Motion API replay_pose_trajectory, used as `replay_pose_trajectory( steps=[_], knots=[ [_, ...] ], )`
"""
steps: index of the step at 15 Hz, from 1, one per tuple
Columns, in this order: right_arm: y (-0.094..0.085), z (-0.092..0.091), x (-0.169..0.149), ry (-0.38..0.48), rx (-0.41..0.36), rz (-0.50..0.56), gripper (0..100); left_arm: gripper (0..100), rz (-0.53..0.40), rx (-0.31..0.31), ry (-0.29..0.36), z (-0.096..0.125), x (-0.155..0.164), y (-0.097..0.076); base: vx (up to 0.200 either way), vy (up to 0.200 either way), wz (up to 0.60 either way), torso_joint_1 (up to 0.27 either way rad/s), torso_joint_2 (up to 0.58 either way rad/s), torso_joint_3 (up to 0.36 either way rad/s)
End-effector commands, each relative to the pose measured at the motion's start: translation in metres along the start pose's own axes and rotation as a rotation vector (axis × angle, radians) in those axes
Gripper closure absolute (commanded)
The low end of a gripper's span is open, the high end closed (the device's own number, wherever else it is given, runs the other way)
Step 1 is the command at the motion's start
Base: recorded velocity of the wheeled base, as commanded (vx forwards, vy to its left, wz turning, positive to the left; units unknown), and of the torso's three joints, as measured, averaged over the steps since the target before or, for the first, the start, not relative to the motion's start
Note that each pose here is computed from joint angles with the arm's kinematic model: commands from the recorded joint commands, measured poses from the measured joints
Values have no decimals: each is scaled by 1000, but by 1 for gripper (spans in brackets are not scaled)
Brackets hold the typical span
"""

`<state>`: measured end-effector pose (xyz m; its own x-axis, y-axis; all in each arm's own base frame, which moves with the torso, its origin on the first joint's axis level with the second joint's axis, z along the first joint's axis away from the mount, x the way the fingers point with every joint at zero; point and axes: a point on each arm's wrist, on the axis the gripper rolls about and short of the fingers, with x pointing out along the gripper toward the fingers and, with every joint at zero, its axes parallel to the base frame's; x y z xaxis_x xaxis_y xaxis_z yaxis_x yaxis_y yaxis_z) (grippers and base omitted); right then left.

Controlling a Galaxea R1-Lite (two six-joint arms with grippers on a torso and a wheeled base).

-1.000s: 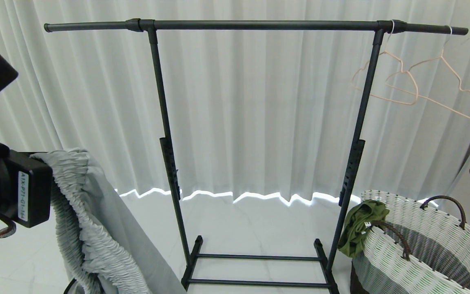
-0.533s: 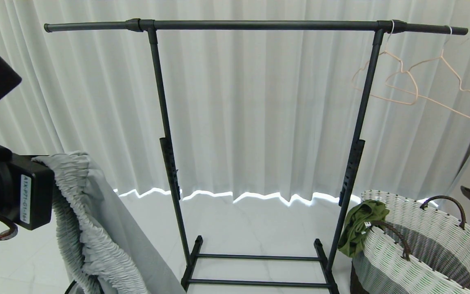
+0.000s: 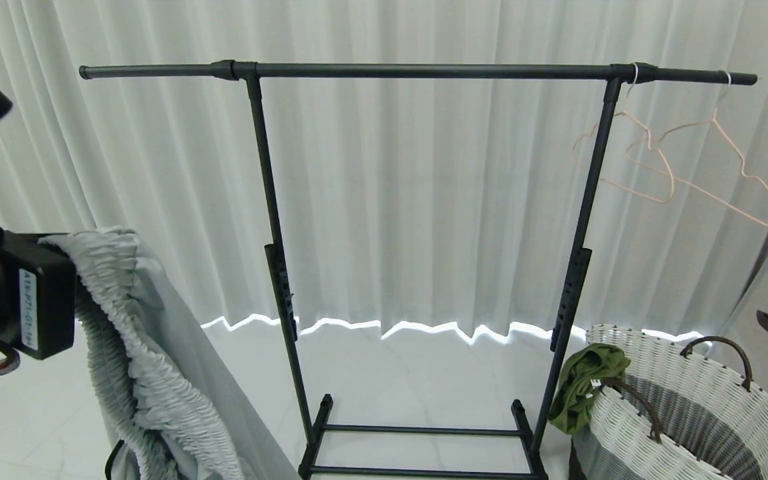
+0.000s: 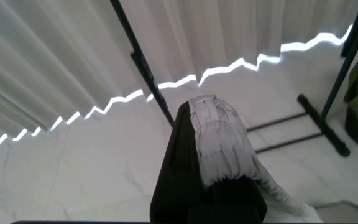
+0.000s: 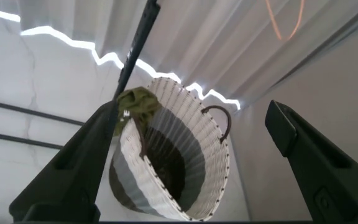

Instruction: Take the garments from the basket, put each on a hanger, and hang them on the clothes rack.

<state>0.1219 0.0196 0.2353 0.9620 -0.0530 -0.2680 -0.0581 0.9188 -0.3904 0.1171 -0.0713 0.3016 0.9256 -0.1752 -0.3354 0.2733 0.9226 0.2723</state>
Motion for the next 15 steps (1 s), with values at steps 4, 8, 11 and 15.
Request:
replay_pose_trajectory(
  steps=[4,8,11,15],
  knots=[
    [0,-1,0,2,8,0,0,100,16,-42,-111,24,7,1,0,0,0,173,-472,-288],
    [1,-3,1,13,50,4,0,100,18,-48,-125,26,4,2,0,0,0,199,-479,-287],
    [2,-3,3,21,63,6,0,100,5,-61,-164,33,1,4,0,0,0,207,-486,-279],
    [3,-3,6,29,92,10,0,100,-4,-69,-188,36,2,6,0,0,0,222,-509,-283]
  ],
)
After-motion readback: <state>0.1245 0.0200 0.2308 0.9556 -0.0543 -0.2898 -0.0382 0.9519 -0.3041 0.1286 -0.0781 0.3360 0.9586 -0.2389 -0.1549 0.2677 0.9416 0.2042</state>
